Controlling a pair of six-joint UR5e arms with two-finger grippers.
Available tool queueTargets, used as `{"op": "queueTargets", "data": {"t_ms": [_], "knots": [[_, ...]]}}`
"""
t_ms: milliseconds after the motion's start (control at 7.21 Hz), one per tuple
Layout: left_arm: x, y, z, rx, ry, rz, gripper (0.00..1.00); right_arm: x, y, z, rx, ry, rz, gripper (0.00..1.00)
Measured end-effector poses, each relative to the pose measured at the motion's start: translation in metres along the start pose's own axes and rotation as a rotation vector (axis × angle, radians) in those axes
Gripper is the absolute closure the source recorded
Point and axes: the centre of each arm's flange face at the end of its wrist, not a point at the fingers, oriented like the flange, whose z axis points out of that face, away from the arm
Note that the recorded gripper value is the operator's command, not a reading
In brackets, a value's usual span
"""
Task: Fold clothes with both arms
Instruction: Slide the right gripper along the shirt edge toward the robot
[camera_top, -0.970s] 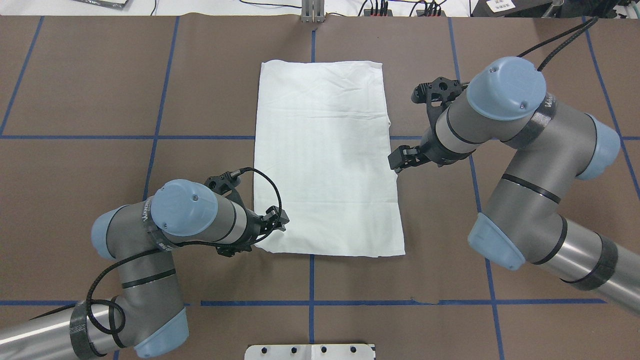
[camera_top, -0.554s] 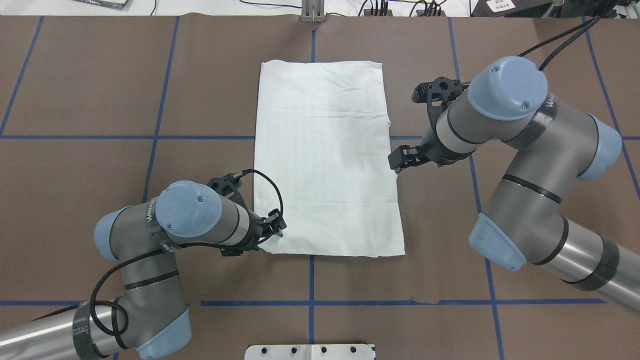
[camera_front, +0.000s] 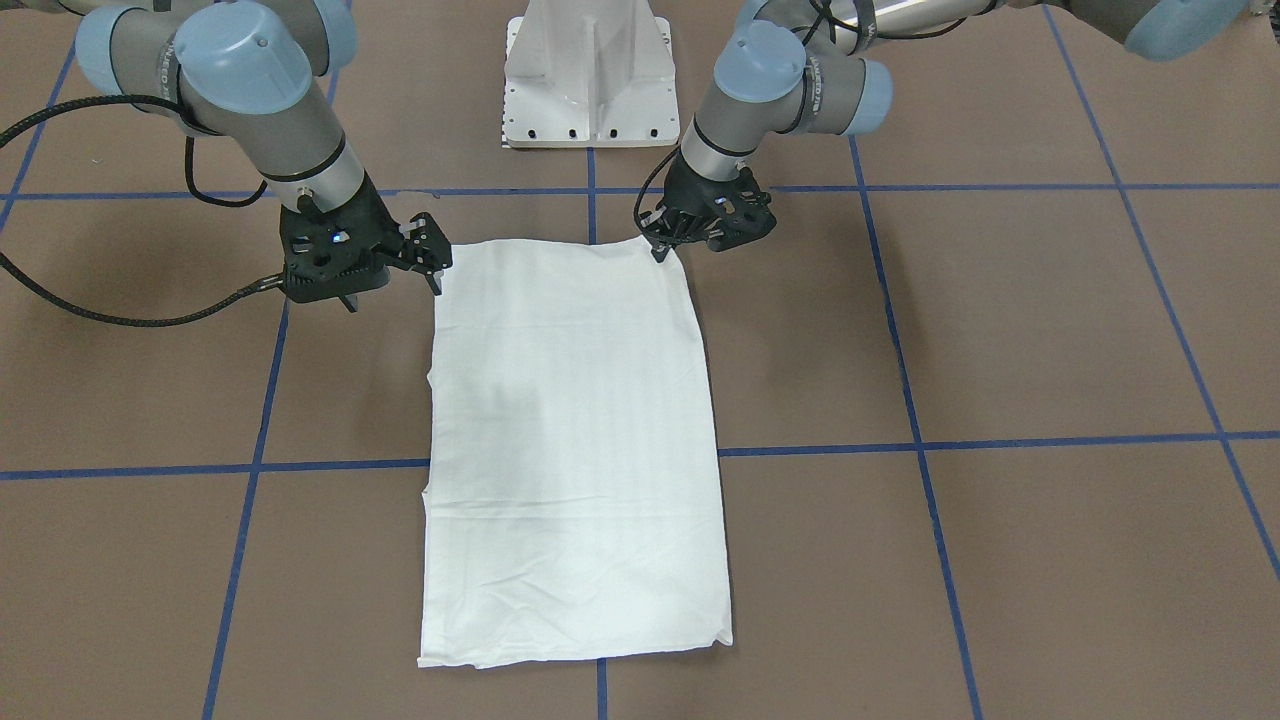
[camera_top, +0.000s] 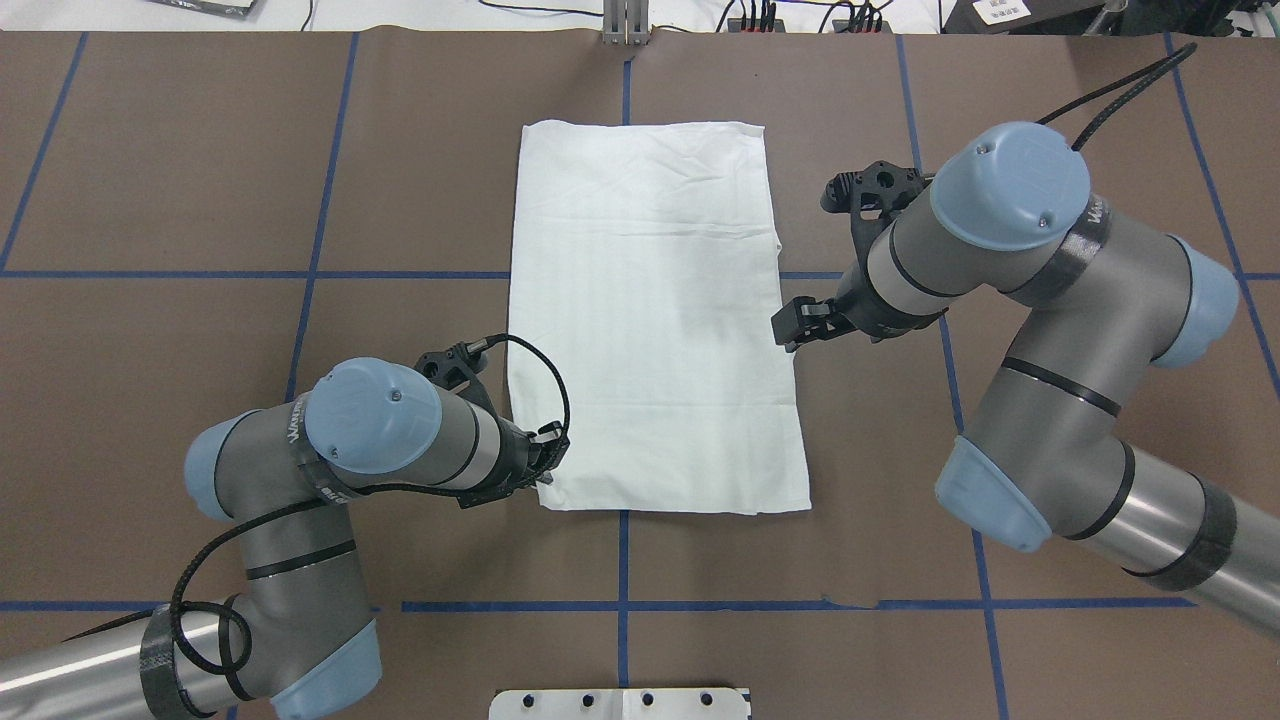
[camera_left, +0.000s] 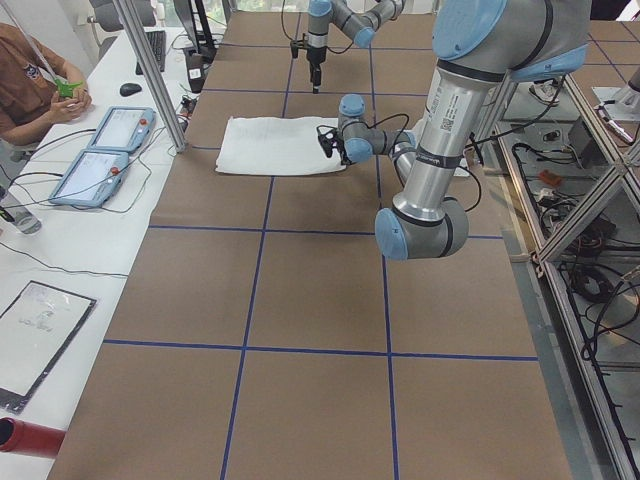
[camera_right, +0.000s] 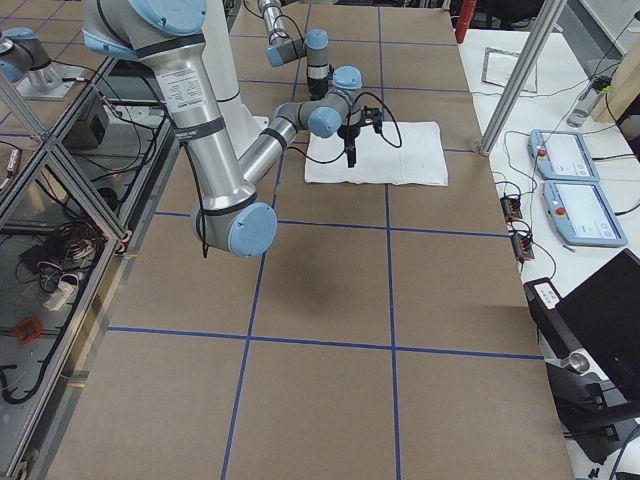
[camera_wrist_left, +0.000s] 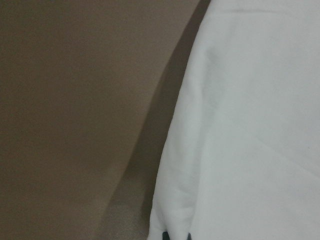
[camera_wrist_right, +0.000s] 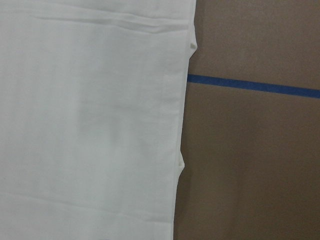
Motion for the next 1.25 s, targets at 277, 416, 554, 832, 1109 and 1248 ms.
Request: {"op": "queueTargets", "data": {"t_ms": [277, 416, 554, 832, 1109, 1248], "knots": [[0.002, 0.002, -0.006, -0.003, 0.011, 0.003, 1.0, -0.024, 0.027, 0.015, -0.015, 0.0, 0.136, 0.0], [0.002, 0.001, -0.008, -0.004, 0.013, 0.004, 1.0, -0.033, 0.039, 0.023, -0.018, 0.007, 0.22, 0.0], [0.002, 0.001, -0.011, -0.006, 0.017, 0.004, 1.0, -0.038, 0.048, 0.03, -0.025, 0.013, 0.298, 0.0], [0.003, 0.002, -0.021, -0.01, 0.012, 0.002, 1.0, -0.049, 0.075, 0.051, -0.042, 0.041, 0.403, 0.0], [0.007, 0.006, -0.031, -0.009, 0.0, 0.002, 1.0, -0.058, 0.104, 0.071, -0.045, 0.071, 0.475, 0.0], [0.007, 0.007, -0.033, -0.008, -0.003, 0.003, 1.0, -0.064, 0.116, 0.078, -0.042, 0.08, 0.503, 0.0]]}}
